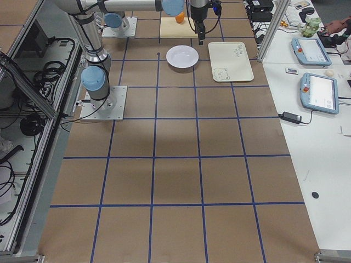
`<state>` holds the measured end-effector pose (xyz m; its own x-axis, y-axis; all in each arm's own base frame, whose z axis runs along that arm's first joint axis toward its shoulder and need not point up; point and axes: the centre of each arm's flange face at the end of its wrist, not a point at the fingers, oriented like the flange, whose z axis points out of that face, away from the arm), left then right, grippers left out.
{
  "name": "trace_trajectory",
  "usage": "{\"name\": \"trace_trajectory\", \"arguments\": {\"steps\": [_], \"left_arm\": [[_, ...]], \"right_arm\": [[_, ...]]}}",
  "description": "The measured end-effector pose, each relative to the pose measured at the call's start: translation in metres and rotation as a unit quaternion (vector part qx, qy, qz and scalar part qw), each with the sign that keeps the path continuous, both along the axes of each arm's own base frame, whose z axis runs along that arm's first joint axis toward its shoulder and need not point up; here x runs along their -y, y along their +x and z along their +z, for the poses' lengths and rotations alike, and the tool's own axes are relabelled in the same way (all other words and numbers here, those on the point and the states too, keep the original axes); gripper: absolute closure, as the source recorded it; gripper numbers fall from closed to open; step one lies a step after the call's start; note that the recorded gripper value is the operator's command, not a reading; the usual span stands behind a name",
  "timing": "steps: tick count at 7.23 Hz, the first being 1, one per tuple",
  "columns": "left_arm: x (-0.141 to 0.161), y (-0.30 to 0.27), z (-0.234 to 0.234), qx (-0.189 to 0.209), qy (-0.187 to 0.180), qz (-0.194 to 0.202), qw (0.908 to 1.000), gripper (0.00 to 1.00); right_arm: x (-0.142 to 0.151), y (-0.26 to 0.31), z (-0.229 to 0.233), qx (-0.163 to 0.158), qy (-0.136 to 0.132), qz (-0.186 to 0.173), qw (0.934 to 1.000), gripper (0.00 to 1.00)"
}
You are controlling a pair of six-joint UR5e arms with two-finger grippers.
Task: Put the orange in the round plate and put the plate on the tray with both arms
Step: 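Lower the left gripper onto the orange on the cutting board and grasp it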
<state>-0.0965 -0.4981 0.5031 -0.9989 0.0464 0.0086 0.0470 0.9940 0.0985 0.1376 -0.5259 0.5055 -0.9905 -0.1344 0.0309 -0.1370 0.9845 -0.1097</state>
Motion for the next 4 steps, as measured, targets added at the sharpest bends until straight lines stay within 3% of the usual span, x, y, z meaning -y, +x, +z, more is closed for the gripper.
{"name": "trace_trajectory", "arguments": {"steps": [4], "left_arm": [[0.018,0.048,-0.126,0.037,0.071,-0.005,0.9968,0.00]], "right_arm": [[0.000,0.000,0.000,0.000,-0.001,0.000,1.0000,0.00]]}}
